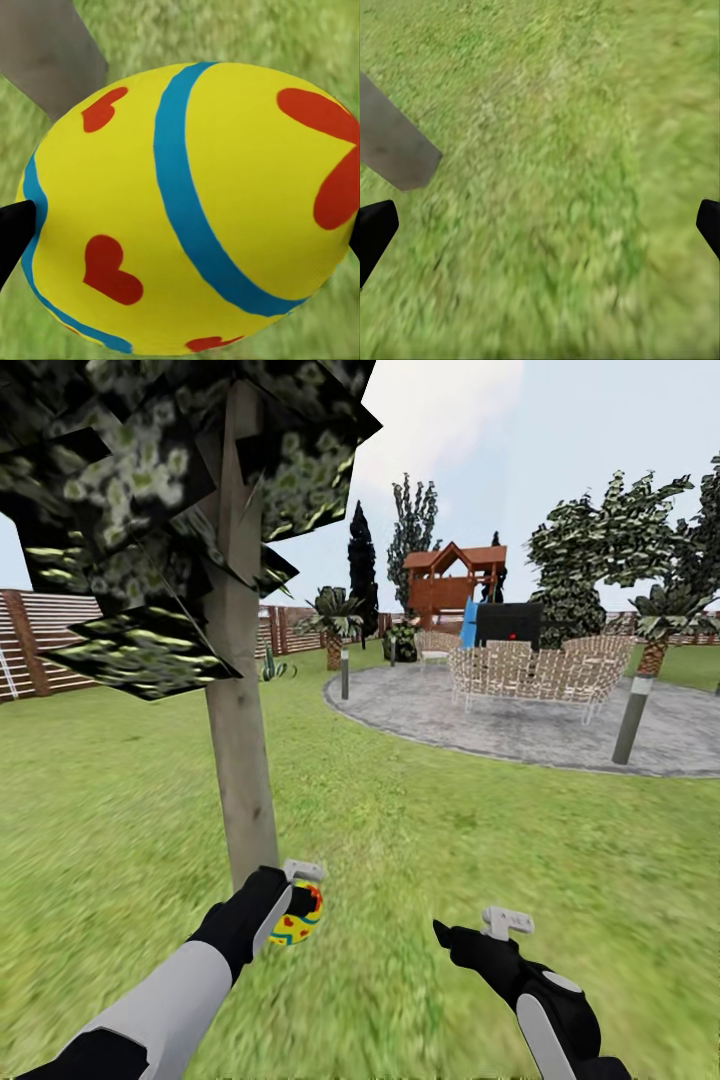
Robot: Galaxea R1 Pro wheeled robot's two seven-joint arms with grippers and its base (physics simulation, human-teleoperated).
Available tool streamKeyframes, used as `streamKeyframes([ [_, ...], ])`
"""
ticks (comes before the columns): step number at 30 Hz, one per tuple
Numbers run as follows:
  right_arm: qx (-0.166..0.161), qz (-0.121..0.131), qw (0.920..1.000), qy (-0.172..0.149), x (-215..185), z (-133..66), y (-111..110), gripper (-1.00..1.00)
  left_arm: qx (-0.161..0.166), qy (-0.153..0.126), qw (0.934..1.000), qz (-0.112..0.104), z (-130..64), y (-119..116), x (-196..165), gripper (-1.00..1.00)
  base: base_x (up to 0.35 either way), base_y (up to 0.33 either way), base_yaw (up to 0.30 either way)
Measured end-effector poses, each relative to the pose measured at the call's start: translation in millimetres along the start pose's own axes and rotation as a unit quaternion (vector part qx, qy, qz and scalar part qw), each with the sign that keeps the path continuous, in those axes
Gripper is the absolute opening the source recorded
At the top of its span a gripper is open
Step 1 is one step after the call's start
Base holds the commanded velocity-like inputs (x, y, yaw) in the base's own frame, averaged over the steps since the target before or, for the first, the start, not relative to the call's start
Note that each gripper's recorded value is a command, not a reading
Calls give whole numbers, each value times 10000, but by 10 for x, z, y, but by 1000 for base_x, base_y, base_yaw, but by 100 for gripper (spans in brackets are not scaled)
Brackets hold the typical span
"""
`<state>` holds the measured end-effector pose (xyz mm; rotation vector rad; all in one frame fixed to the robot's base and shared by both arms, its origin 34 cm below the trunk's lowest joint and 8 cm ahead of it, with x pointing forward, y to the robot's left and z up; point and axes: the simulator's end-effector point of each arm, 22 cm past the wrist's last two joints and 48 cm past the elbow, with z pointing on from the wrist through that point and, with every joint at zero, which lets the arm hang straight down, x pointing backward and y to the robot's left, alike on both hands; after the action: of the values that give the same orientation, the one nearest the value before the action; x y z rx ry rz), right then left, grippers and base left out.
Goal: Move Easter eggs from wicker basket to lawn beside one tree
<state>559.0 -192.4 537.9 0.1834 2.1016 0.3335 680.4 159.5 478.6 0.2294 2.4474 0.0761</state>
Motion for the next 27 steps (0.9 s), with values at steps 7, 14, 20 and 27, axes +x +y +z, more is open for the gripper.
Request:
streamKeyframes([
  [7,33,20,9999,136,114,78,-39,100,11,-103,9999,-36,133,-11,12,-100,0,0,0],
  [14,70,44,9996,271,227,153,-84,100,42,-59,10000,-61,263,-39,92,-100,0,0,0],
  [20,103,64,9992,391,330,215,-123,100,47,-154,9998,-90,377,-48,111,-100,0,0,0],
  [27,143,88,9985,529,451,284,-170,100,67,-149,9998,-124,506,-60,182,-100,0,0,0],
])
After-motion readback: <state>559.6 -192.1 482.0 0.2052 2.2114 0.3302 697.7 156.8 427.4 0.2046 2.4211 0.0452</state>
